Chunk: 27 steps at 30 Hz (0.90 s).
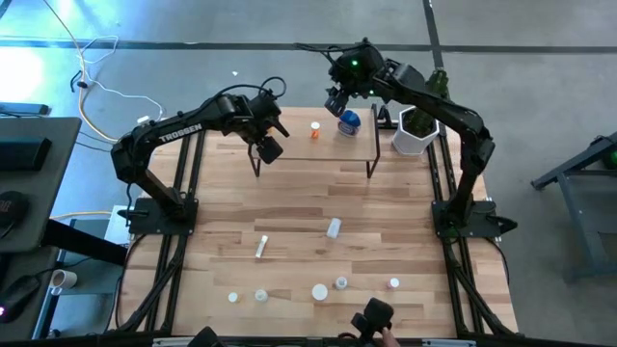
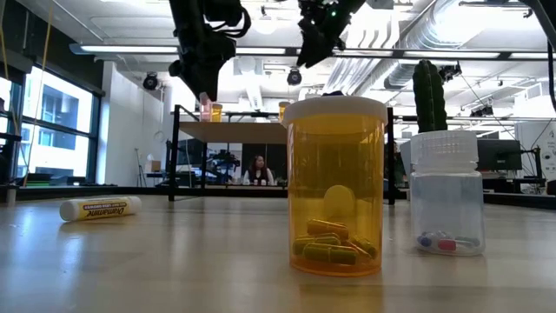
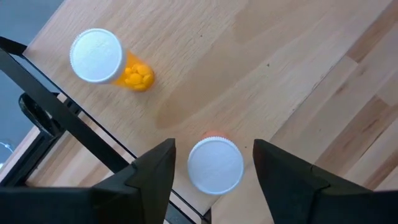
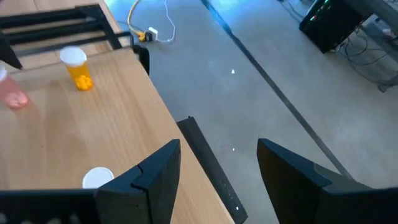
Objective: Pick and place medicine bottles onto shelf by color
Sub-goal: Put the bottom right transparent pill bottle on the shelf
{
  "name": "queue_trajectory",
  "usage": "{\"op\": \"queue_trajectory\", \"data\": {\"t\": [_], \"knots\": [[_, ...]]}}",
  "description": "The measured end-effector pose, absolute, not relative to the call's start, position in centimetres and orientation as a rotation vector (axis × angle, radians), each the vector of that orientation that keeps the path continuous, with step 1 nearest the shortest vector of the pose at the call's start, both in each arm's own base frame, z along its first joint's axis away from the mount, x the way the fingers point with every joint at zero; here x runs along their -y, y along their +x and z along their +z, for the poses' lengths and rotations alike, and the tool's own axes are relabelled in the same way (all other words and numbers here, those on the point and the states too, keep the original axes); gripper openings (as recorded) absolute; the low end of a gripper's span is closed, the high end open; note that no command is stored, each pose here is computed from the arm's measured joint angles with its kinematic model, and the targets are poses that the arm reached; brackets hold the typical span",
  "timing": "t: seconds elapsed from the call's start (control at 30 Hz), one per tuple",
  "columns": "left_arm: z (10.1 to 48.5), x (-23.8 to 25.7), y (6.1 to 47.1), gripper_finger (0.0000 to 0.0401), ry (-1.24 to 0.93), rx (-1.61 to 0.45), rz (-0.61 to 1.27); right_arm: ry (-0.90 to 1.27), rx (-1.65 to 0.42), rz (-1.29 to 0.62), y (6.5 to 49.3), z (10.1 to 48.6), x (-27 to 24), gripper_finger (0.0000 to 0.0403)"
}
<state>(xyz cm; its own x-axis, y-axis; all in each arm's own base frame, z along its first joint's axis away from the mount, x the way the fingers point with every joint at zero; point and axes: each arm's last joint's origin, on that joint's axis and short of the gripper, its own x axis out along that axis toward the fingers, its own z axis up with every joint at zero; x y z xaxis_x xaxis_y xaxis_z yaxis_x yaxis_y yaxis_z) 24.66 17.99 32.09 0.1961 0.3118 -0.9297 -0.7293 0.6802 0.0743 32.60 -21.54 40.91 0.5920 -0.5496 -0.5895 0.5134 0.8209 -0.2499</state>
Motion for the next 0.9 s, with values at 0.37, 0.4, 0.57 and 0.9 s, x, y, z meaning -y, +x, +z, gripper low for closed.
{"op": "queue_trajectory", "data": {"t": [0.37,0.4,0.57,0.9], "knots": [[35.0,-18.1,24.9,0.0207,-0.346,-1.087,0.713,0.031,-0.692,-0.597,30.9,42.4,20.0,0.0204],[35.4,-18.1,24.9,0.0207,-0.338,-1.075,0.712,0.044,-0.695,-0.588,30.8,42.5,19.7,0.0204],[37.6,-18.0,24.8,0.0204,-0.303,-1.022,0.704,0.143,-0.681,-0.47,30.7,42.7,18.6,0.0204],[39.9,-15.8,23.1,0.0204,-0.291,-0.947,0.525,0.253,-0.739,-0.258,31.9,42.0,15.2,0.0204]]}}
